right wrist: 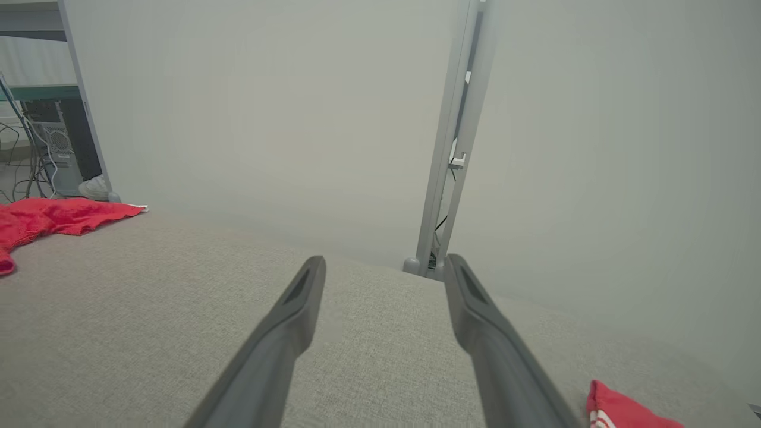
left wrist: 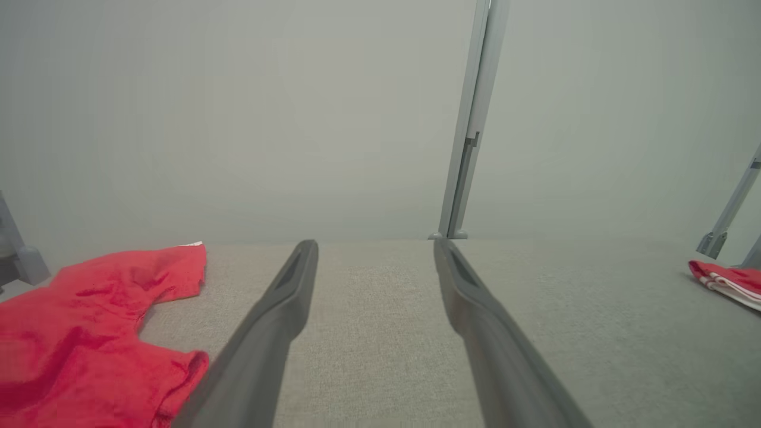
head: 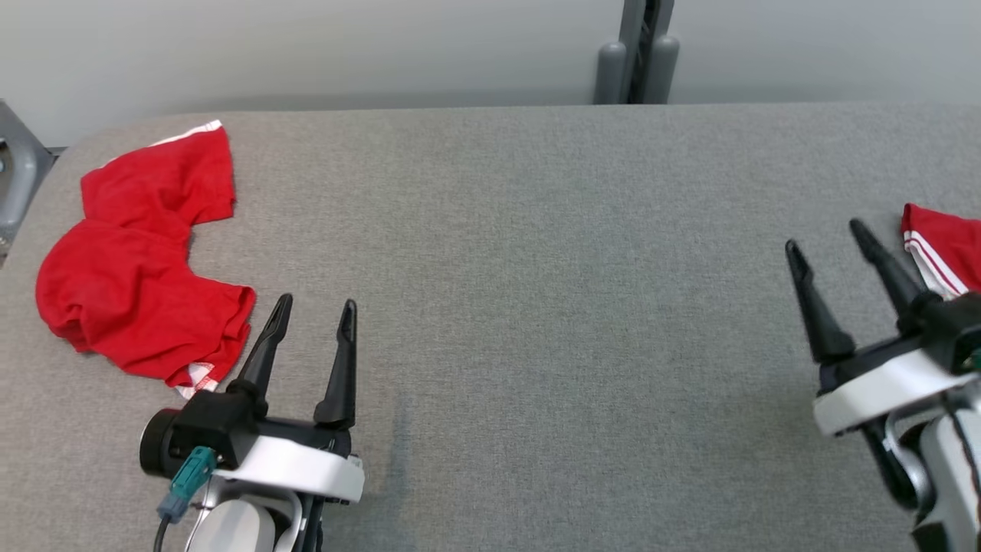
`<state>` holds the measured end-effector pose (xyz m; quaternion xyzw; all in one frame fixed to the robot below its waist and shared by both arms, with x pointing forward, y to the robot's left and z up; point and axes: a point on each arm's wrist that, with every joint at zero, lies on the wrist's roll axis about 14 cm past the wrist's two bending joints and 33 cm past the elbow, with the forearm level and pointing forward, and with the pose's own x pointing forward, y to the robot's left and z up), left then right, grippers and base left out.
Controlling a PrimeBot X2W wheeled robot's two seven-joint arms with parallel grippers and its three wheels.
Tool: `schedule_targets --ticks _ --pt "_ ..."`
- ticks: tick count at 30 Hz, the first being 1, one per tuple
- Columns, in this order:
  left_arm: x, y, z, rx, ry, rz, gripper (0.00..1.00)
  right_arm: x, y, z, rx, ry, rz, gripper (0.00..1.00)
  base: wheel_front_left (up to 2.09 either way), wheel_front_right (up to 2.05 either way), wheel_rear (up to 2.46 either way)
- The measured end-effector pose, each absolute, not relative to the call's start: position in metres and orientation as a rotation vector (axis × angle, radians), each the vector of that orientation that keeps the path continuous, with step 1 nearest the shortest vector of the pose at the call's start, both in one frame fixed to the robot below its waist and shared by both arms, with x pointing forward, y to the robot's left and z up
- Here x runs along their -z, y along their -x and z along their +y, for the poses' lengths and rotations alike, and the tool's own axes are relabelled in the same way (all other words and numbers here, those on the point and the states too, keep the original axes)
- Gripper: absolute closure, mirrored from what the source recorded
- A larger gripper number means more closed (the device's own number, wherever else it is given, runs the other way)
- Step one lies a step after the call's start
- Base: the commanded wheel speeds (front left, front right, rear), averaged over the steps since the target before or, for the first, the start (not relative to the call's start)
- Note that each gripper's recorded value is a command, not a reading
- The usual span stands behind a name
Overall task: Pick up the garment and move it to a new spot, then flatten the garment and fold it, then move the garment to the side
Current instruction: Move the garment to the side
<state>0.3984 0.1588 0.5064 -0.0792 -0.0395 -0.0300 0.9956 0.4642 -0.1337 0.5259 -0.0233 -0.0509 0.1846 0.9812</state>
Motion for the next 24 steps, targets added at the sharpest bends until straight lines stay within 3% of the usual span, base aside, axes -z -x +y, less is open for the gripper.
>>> schedule_targets --ticks 9,24 --pt "-0.496 -0.379 0.186 -0.057 0.187 -0.049 0.00 -0.521 -0.440 -0.114 -0.326 -0.039 -0.116 0.00 0.00 0.00 0.00" --pt "-0.492 -0.377 0.185 -0.072 0.211 -0.037 0.00 -0.515 -0.429 -0.103 -0.319 -0.053 -0.108 0.00 0.00 0.00 0.00"
